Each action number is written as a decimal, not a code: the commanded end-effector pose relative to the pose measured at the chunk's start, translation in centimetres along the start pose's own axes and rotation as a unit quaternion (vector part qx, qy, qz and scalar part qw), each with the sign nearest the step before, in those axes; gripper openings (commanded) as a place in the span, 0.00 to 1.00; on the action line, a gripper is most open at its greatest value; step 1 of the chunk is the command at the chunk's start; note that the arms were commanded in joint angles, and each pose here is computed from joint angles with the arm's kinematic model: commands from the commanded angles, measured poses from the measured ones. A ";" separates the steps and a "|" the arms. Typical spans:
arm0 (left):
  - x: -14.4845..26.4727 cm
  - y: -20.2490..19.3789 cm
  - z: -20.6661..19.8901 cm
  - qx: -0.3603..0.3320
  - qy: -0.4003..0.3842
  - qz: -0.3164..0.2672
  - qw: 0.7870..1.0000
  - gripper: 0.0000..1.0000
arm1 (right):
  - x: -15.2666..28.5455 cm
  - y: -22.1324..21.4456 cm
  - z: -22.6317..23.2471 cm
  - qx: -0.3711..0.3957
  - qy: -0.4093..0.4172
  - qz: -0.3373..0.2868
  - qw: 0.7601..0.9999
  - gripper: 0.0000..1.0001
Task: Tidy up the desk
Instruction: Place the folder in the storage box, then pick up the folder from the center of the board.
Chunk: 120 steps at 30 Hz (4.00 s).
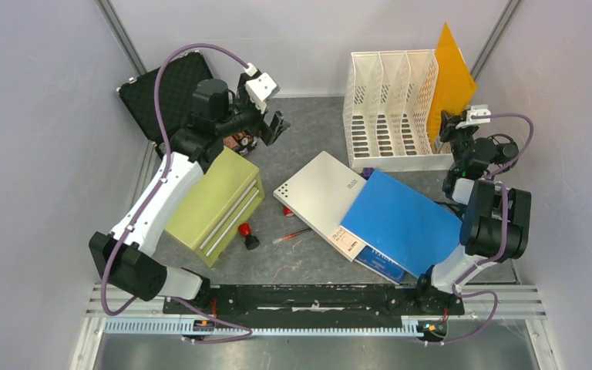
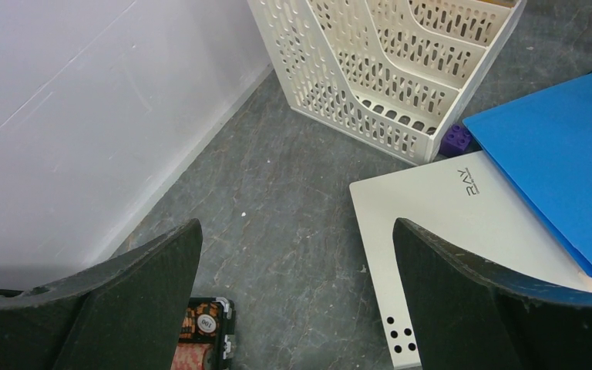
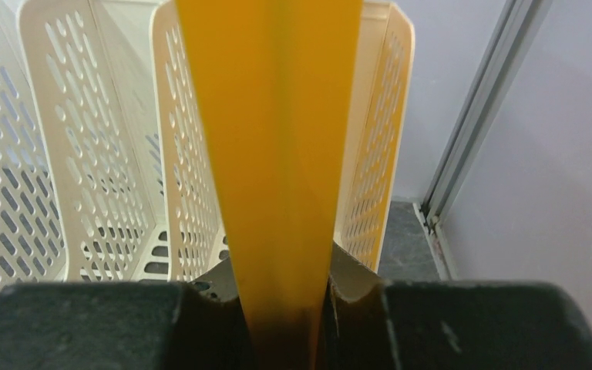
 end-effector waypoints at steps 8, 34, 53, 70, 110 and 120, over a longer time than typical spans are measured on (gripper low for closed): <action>-0.2 0.6 -0.2 0.008 -0.008 -0.021 1.000 1.00 | 0.8 -2.1 0.7 0.011 0.027 0.019 0.999 0.03; 0.9 0.6 -0.6 0.024 -0.001 -0.019 1.000 1.00 | 0.9 5.8 -1.2 0.058 -0.041 0.035 0.997 0.86; 1.3 -2.2 -1.4 0.099 0.022 0.032 0.994 1.00 | 12.9 6.3 9.6 0.201 0.253 0.191 0.927 0.89; -0.9 -7.5 -0.2 0.068 0.046 0.137 0.987 1.00 | 24.3 -0.5 22.0 0.294 0.566 0.256 0.727 0.91; -4.3 -8.6 -1.6 0.102 -0.034 0.129 0.986 1.00 | 25.5 -3.5 21.0 0.409 0.418 0.380 0.717 0.29; -4.7 -8.3 -2.5 0.110 -0.059 0.121 0.985 1.00 | 24.8 -0.7 23.4 0.363 0.461 0.346 0.732 0.00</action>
Point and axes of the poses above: each gripper's point midway between its finger pads, its own x axis back along the fingers, its own z axis along the line the jaws close on, y = z × x, the point moved 5 cm from there along x, back along the fingers, and after that the axes turned 2 degrees about -x, right-handed, at the moved point
